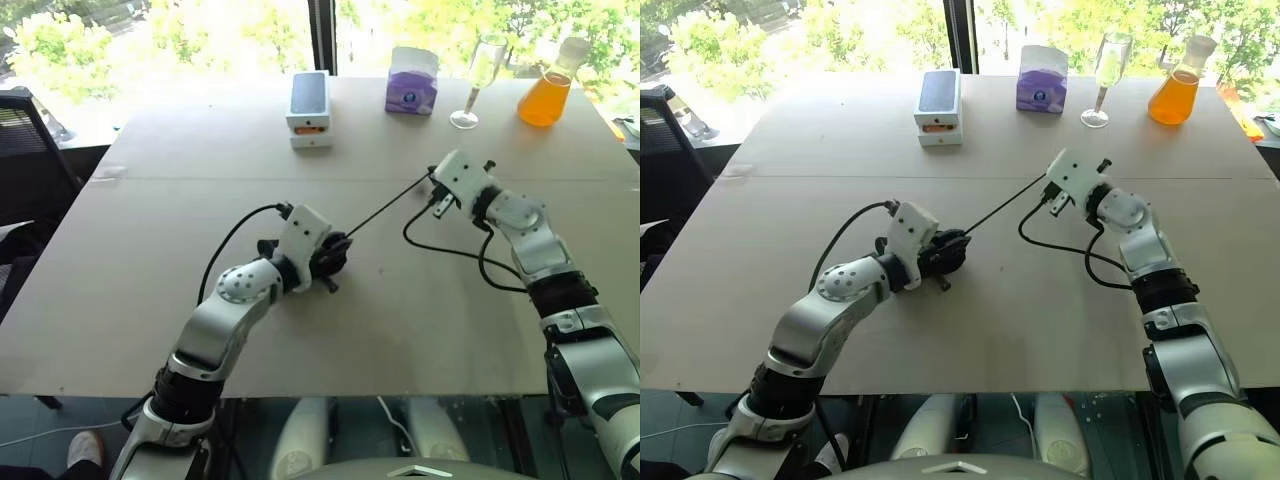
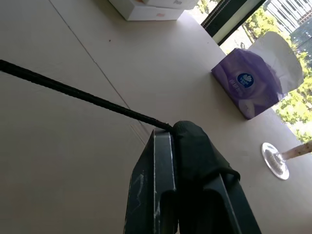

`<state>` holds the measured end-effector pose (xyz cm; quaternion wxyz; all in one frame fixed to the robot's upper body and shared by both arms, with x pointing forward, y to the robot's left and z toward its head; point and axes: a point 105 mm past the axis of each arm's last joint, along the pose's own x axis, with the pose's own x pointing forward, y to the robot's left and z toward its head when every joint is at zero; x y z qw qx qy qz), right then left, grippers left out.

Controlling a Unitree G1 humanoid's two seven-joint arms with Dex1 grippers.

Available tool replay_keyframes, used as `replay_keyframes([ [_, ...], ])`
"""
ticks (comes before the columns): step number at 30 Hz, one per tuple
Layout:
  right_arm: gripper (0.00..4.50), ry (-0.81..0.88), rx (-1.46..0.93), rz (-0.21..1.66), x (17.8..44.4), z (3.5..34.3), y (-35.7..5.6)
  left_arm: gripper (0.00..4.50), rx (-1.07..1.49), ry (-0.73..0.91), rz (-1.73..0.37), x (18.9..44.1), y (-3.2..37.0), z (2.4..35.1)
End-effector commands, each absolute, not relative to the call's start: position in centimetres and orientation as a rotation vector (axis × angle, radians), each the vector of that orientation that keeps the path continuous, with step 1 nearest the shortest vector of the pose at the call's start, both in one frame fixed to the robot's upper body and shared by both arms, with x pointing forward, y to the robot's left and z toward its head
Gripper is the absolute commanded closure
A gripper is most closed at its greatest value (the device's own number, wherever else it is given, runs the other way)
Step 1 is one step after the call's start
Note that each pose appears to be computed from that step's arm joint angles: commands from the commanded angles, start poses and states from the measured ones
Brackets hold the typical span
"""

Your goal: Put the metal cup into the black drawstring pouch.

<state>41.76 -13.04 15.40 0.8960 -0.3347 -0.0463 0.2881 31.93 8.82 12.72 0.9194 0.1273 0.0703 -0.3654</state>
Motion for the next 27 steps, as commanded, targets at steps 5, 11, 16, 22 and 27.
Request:
replay_keyframes([
  [5, 4.50, -0.031, -0.672, 0.644, 40.7, 11.8, -12.8, 1.52, 0.132, 0.185, -0.868, 30.4, 8.4, 13.7],
  [11, 2.59, 0.039, -0.522, 0.757, 37.7, 11.1, -13.7, 0.55, -0.011, 0.087, -0.842, 29.1, 11.8, 17.8],
  [16, 0.21, 0.077, -0.379, 0.810, 33.8, 11.8, -15.5, 0.55, -0.184, -0.089, -0.554, 30.0, 18.0, 20.8],
  [22, 0.21, 0.064, -0.291, 0.818, 29.7, 12.7, -16.8, 0.55, -0.143, -0.091, -0.436, 27.2, 21.8, 20.2],
  [27, 0.21, 0.041, -0.253, 0.763, 28.0, 12.5, -18.9, 0.55, -0.109, 0.003, -0.407, 23.4, 21.8, 16.9],
])
